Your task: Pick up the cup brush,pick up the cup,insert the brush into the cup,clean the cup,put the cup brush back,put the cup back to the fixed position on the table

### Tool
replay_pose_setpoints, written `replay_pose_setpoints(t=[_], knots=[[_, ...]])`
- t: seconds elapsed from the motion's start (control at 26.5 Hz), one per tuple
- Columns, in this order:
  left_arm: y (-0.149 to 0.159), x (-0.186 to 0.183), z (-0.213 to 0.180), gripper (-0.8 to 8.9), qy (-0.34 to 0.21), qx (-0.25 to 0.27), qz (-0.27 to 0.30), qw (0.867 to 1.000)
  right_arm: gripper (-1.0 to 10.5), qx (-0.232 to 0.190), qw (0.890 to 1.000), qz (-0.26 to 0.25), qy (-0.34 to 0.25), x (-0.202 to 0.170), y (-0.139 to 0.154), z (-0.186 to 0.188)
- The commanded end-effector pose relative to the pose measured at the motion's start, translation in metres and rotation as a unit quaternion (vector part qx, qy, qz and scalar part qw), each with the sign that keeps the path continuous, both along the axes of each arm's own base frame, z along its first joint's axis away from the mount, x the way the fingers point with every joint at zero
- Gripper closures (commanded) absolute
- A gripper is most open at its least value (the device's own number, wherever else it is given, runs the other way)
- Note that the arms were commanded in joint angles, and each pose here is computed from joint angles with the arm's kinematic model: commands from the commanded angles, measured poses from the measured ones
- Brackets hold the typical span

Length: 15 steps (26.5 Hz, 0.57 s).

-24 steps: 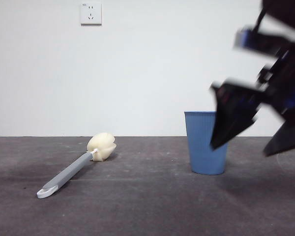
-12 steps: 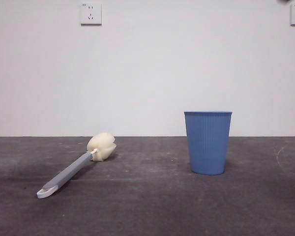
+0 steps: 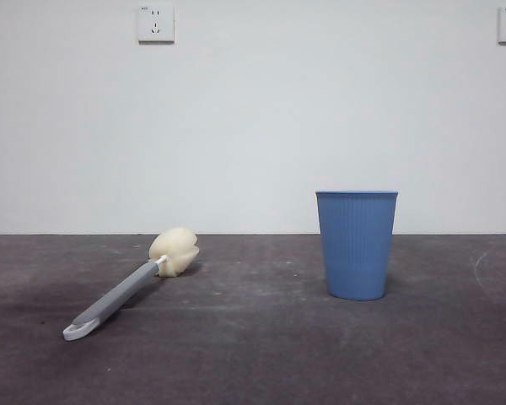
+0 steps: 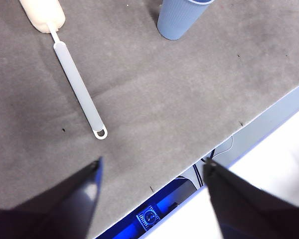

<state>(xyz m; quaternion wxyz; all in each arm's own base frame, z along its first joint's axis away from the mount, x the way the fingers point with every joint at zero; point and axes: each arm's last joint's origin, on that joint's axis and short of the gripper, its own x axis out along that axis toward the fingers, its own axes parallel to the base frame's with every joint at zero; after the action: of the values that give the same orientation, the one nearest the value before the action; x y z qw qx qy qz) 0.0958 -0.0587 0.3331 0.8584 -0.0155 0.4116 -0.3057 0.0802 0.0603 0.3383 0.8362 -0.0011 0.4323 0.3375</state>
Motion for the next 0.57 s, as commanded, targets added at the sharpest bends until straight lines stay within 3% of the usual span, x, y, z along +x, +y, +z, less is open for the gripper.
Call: replay_pose_setpoints(t=[0.04,0.11,0.57], knots=[[-0.0002,-0.0003,-0.0022,7.32,0.000,0.002,-0.007,1.000,8.1,0.001,1.000,0.005,-0.005,-0.0002,0.0002,0.0007],[-0.0002,-0.0003,-0.0022,8.29,0.000,0.002,-0.007,1.000,9.7,0.000,1.000,0.006,-0.006,-0.0002,0.0002,0.0007],[-0.0002,-0.0002,-0.0021,8.16,-0.003,0.004,-0.009,1.000,9.5,0.005,1.000,0.002,-0.015,0.0011,0.0008,0.0020]])
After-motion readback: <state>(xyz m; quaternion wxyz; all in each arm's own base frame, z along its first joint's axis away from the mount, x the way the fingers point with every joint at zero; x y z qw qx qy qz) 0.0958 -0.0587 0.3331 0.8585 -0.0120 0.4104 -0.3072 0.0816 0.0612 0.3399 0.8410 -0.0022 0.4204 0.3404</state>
